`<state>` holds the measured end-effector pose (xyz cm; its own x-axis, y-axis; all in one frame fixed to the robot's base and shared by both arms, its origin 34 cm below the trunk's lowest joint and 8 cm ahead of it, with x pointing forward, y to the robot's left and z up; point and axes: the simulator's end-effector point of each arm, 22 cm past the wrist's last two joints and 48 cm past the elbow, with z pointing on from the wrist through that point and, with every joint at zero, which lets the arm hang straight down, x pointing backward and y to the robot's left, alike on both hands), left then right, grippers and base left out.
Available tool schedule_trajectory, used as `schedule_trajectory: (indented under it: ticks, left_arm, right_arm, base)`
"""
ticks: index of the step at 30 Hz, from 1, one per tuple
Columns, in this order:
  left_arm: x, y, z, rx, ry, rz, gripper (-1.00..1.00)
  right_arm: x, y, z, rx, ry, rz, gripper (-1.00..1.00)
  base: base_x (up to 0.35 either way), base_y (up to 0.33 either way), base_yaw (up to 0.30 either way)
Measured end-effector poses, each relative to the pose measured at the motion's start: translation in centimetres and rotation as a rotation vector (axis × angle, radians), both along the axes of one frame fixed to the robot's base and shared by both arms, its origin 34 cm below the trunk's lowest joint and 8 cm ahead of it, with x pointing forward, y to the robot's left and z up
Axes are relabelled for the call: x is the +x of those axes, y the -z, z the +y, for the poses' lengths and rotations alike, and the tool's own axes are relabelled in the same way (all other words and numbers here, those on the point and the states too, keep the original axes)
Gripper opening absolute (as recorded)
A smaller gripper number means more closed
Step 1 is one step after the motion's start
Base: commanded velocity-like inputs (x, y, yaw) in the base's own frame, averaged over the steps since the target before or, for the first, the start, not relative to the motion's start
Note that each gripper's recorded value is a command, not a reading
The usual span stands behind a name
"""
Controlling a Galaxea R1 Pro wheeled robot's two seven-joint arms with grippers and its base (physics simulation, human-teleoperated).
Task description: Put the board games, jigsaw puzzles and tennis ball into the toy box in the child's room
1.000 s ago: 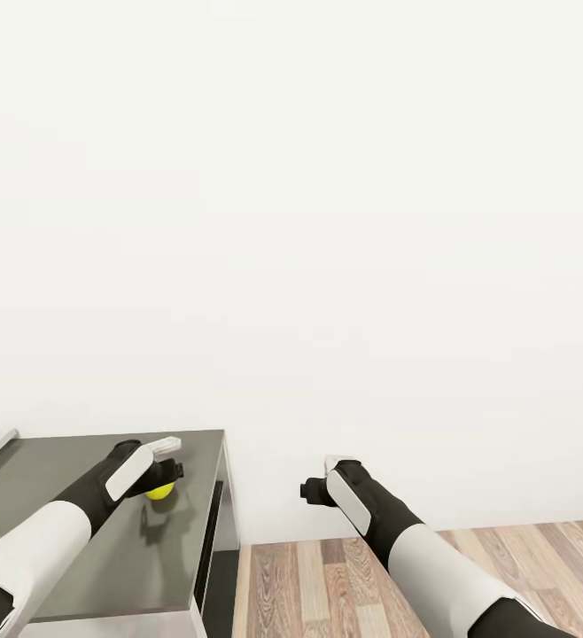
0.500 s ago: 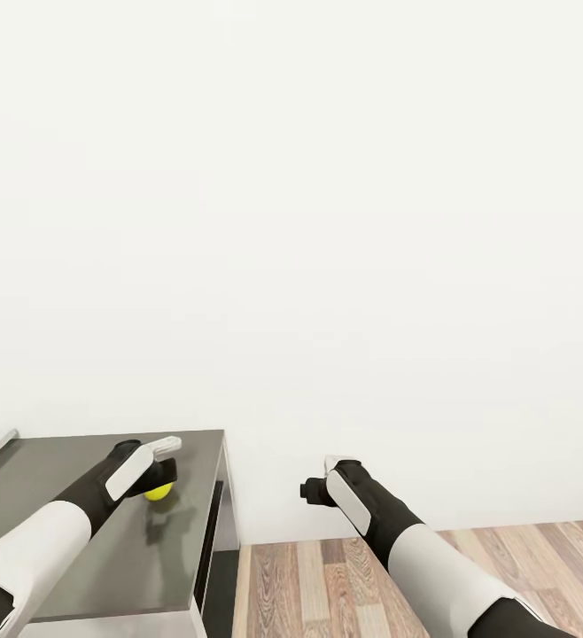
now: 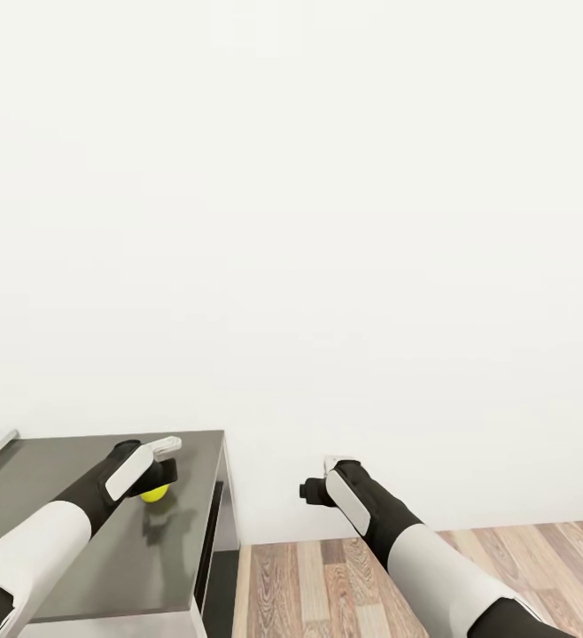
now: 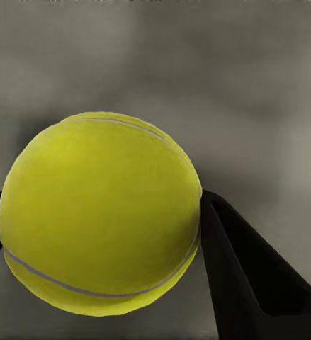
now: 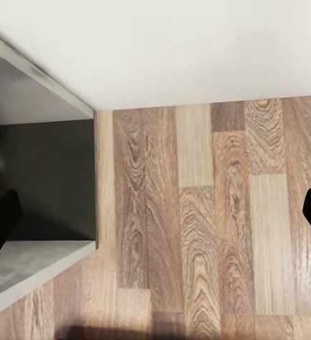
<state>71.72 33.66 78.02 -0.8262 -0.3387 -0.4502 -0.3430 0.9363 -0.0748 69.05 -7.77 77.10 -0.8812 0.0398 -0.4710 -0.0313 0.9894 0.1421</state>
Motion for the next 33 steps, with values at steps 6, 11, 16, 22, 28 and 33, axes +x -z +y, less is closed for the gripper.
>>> schedule_trajectory:
  ticks: [6,11,16,22,28,33]
  left_arm:
    - [-0.1,-0.8,0.0,0.000,-0.001,0.001,-1.00]
    - [-0.2,-1.5,0.1,-0.002,-0.003,0.003,-1.00]
    - [-0.2,-2.3,-0.1,-0.004,0.001,0.006,-1.00]
    - [-0.3,-3.3,-0.1,-0.007,0.002,0.003,-1.00]
    - [-0.3,-4.6,0.0,-0.008,0.001,-0.006,-1.00]
    - [-0.3,-5.6,-0.1,-0.010,0.001,-0.014,-1.00]
  right_arm:
    - [-0.1,-0.9,0.1,0.000,-0.001,0.000,1.00]
    - [-0.1,-1.5,0.1,0.001,-0.001,0.000,1.00]
    - [-0.2,-2.2,0.1,0.001,-0.001,0.001,1.00]
    - [-0.3,-3.2,0.2,0.004,0.000,-0.001,1.00]
    - [-0.2,-4.6,0.6,0.008,-0.004,-0.014,1.00]
    - [-0.2,-5.7,0.6,0.008,-0.005,-0.022,1.00]
  base:
    - [0.000,0.000,0.000]
    - [0.000,0.000,0.000]
    - [0.000,0.000,0.000]
    - [0.000,0.000,0.000]
    - [-0.002,0.000,0.000]
    - [-0.210,0.000,0.000]
